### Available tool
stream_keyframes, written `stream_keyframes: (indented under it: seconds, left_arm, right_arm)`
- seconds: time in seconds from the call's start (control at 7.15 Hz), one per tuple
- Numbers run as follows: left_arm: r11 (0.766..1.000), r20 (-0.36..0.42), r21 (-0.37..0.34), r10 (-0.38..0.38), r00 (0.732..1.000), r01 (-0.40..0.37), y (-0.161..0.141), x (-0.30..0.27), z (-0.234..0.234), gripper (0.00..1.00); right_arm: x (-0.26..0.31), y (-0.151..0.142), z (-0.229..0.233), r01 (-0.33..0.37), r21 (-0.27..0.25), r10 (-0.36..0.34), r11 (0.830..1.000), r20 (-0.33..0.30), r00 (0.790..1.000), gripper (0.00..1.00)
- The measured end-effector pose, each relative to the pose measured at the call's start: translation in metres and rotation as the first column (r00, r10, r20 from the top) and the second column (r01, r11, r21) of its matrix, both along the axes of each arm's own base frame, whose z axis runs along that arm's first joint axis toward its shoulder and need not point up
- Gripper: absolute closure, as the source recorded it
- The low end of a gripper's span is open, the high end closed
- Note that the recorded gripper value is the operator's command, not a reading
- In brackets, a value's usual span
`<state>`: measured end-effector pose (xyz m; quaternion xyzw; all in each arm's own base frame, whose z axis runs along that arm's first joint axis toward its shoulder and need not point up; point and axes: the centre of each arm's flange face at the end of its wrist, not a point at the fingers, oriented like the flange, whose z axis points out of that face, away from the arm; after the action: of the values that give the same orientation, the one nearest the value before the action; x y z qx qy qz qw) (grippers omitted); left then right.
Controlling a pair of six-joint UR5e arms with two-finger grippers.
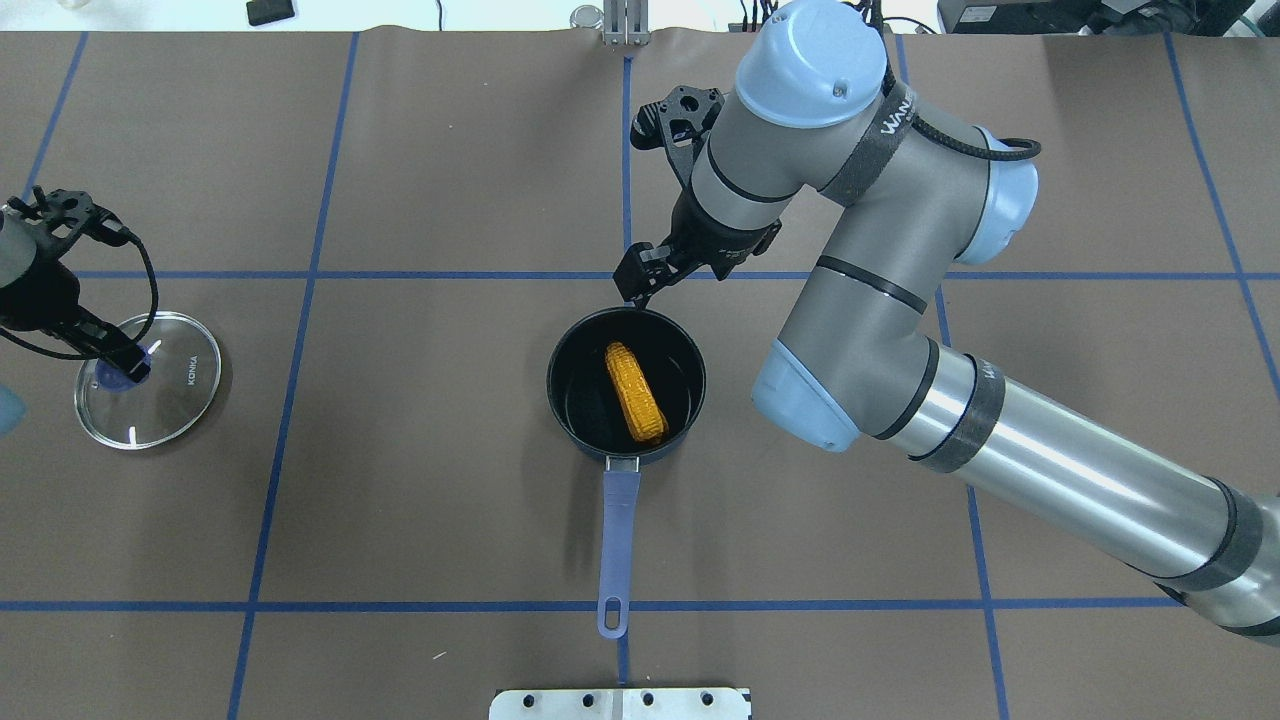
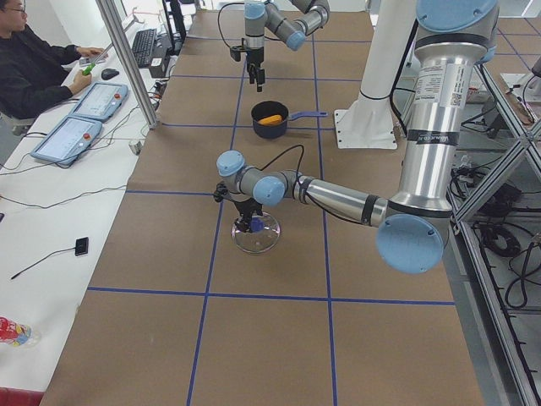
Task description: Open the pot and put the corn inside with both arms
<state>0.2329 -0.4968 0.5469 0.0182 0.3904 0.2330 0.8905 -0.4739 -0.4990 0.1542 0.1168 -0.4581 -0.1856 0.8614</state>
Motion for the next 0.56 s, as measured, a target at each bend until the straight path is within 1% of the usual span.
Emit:
stream_keyframes:
  seconds: [0.28, 0.42, 0.56]
  left_arm:
    - [1.000, -0.002, 0.001, -0.001, 1.000, 0.001, -0.001, 0.001, -0.002, 0.02]
    - [1.000, -0.009, 0.003, 0.001, 1.000, -0.001, -0.001, 0.001, -0.005, 0.01]
    - [1.000, -0.021, 0.005, 0.002, 1.000, -0.002, -0.002, 0.001, -0.010, 0.01]
  right_arm:
    - [0.002, -0.002, 0.001, -0.001, 0.004, 0.001, 1.000, -0.001, 1.000, 0.00]
    - [0.010, -0.008, 0.001, -0.001, 0.010, 0.001, 1.000, 0.002, 1.000, 0.00]
    - [0.028, -0.017, 0.006, -0.008, 0.004, 0.008, 1.000, 0.010, 1.000, 0.00]
